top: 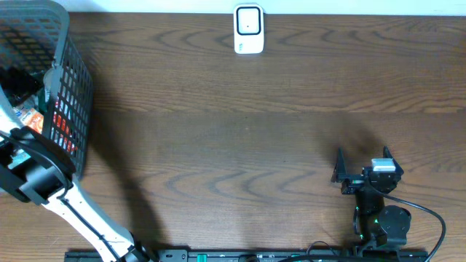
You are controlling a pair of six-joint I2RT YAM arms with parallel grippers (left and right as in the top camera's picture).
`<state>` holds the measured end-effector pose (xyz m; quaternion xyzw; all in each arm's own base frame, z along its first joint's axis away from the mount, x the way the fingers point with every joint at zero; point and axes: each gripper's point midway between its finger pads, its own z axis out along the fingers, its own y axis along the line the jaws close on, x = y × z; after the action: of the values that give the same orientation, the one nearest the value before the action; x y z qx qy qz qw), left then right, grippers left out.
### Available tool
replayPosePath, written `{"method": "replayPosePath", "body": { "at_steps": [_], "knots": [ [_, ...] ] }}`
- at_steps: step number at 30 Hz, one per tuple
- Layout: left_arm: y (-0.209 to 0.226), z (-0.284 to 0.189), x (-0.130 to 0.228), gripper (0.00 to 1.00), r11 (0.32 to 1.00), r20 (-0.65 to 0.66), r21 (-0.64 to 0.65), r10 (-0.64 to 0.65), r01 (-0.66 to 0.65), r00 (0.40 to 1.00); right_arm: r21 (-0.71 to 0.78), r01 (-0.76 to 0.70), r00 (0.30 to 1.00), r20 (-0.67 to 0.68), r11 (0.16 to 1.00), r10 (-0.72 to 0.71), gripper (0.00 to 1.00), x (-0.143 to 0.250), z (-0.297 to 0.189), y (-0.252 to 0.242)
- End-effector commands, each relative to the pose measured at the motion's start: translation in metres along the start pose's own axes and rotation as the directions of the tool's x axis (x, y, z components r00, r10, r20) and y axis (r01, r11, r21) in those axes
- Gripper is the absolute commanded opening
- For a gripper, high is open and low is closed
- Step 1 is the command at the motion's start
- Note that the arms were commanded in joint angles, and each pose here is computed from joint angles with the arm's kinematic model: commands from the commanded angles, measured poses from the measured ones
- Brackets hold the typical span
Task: Scan the item barcode
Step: 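Reach the left gripper into the grey basket toward the Kleenex pack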
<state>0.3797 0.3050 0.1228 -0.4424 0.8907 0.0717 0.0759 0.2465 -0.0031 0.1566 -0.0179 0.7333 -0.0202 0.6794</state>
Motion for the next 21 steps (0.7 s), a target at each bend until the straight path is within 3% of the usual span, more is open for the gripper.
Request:
{"method": "replayPosePath", "body": {
  "at_steps": [1,21],
  "knots": [
    [0.005,0.011,-0.002,0.80,1.000,-0.014,-0.019,0.015,-0.015,1.000,0.004,0.004,1.000,-0.002,1.000,-0.004,0.99,0.001,0.000,-0.001],
    [0.006,0.057,0.019,0.80,0.999,-0.088,-0.038,0.032,-0.035,0.996,0.004,0.004,1.000,-0.002,1.000,-0.004,0.99,0.001,0.000,-0.001]
  ]
}}
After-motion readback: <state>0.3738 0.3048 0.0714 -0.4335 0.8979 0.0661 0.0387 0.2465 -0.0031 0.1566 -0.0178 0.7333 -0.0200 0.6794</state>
